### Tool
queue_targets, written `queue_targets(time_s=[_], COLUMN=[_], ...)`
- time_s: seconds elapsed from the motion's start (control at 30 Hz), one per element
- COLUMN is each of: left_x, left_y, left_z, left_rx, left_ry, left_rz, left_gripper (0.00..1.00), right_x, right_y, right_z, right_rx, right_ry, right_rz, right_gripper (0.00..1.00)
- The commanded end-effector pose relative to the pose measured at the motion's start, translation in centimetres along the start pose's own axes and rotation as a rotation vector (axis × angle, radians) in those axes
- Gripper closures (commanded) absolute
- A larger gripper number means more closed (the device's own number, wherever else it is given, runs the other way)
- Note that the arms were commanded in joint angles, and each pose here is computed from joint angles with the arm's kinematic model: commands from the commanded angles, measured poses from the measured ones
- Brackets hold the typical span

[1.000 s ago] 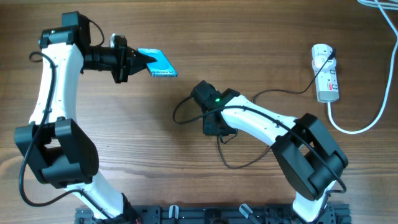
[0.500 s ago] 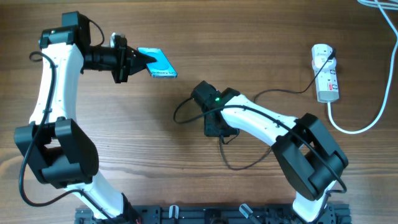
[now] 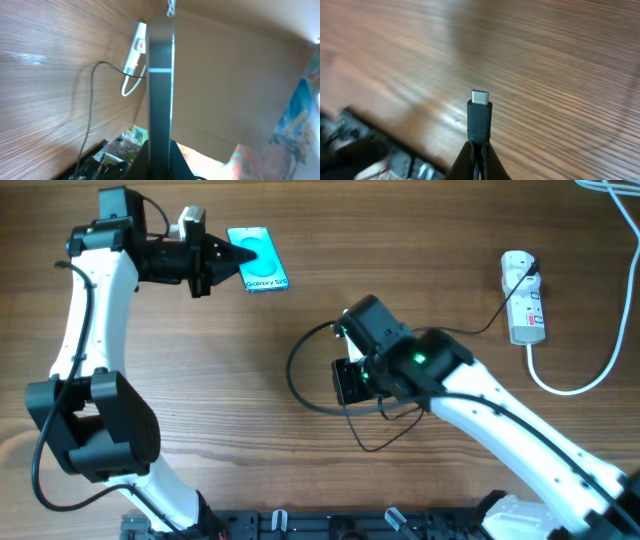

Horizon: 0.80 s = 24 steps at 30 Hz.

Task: Plug charger to phone and switch on socket
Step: 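Lift the plug with the right gripper toward the phone's bottom edge, then align the plug tip under the phone's bottom port with the right gripper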

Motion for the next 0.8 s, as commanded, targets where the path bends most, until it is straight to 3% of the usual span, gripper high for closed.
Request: queue_targets(time_s=[0.0, 0.27, 0.77], left_x=[-1.4, -5.2, -8.6], left_y=[-2.0, -1.7, -2.4], left_z=[2.2, 2.9, 4.6], left_rx=[-0.103, -0.238, -0.348], left_ry=[0.101, 0.080, 0.155], left_rz=[0.065, -0.086, -0.091], left_gripper=[0.96, 0.96, 0.96], right_x=[2.2, 4.9, 6.0], right_y=[1.3, 1.9, 2.6], right_z=[0.0, 0.4, -0.3], right_rx=[0.082, 0.058, -0.002], right_ry=[-0.055, -0.137, -0.214], right_rz=[-0.102, -0.143, -0.197], right_gripper=[0.96, 0.96, 0.96])
Point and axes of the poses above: each gripper's point midway between its finger pads, its own x axis back along the fingers, its own y axis along the line the jaws close on, z = x × y, the point moved 9 cm from there along x, back along the fingers, and after that the axes turned 10 degrees about x, right-handed, at the moved point
